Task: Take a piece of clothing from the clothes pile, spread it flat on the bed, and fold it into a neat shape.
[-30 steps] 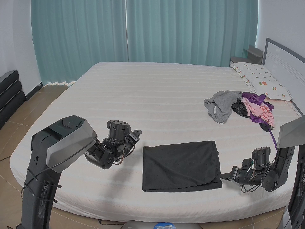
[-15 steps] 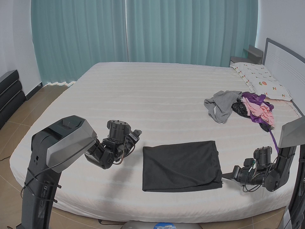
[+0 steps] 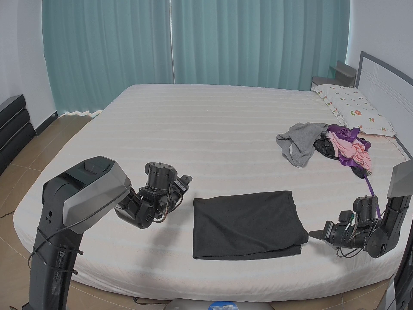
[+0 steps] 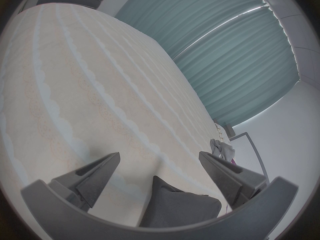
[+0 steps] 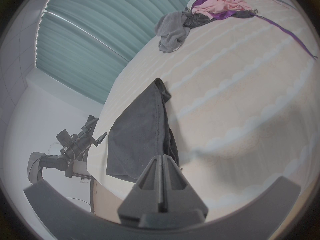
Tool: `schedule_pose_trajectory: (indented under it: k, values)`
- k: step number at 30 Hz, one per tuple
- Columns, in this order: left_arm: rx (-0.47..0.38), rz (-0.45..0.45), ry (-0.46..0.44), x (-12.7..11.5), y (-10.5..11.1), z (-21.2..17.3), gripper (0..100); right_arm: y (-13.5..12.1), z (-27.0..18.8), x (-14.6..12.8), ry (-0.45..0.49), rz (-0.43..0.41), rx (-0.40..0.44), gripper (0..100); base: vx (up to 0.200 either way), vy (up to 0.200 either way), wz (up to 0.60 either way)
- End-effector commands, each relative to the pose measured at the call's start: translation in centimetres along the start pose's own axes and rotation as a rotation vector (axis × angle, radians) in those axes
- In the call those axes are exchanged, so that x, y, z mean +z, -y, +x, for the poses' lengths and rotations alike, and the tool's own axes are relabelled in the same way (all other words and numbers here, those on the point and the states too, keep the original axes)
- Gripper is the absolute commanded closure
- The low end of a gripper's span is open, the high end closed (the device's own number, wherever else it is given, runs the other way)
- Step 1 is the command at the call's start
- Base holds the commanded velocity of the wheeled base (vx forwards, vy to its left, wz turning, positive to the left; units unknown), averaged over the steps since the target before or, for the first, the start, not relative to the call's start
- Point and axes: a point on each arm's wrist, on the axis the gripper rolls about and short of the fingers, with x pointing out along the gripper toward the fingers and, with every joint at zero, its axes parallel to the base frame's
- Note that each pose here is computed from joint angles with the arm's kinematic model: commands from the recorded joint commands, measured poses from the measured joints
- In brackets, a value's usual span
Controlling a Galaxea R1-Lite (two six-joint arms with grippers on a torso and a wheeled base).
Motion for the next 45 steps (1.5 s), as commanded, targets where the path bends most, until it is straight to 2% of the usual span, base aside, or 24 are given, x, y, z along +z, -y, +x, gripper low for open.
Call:
schedule_pose_trajectory:
  k: [1, 9, 15, 16, 20, 30, 31, 45]
  values:
    - [0.001, 0.0, 0.0, 0.0, 0.0, 0.0, 0, -0.3, -0.9, 0.5, 0.031, -0.006, 0.005, 100, 0.0, 0.0, 0.0]
    - [0.0, 0.0, 0.001, 0.0, 0.0, 0.0, 0, 0.1, -1.1, -0.1, 0.011, -0.048, -0.011, 100, 0.0, 0.0, 0.0]
    - [0.0, 0.0, 0.001, 0.0, 0.0, 0.0, 0, 0.6, -0.2, -0.4, -0.015, -0.045, -0.019, 100, 0.0, 0.0, 0.0]
    - [0.0, 0.0, 0.001, 0.0, 0.0, 0.0, 0, 0.6, -0.2, -0.5, -0.021, -0.044, -0.02, 0, 0.0, 0.0, 0.0]
    - [0.0, 0.0, 0.001, 0.0, 0.0, 0.0, 0, 0.8, 0.7, -1.0, -0.053, -0.043, -0.019, 0, 0.0, 0.0, 0.0]
    - [0.0, 0.0, 0.001, 0.0, 0.0, 0.0, 0, 0.4, 3.1, -0.7, -0.064, -0.016, 0.005, 0, 0.0, 0.0, 0.0]
    - [0.0, 0.0, 0.001, 0.0, 0.0, 0.0, 0, 0.4, 3.4, -0.9, -0.07, -0.019, 0.0, 100, 0.0, 0.0, 0.0]
    - [0.001, 0.0, 0.0, 0.0, 0.0, 0.0, 0, 0.1, 0.9, -1.0, -0.039, -0.017, -0.022, 100, 0.0, 0.0, 0.0]
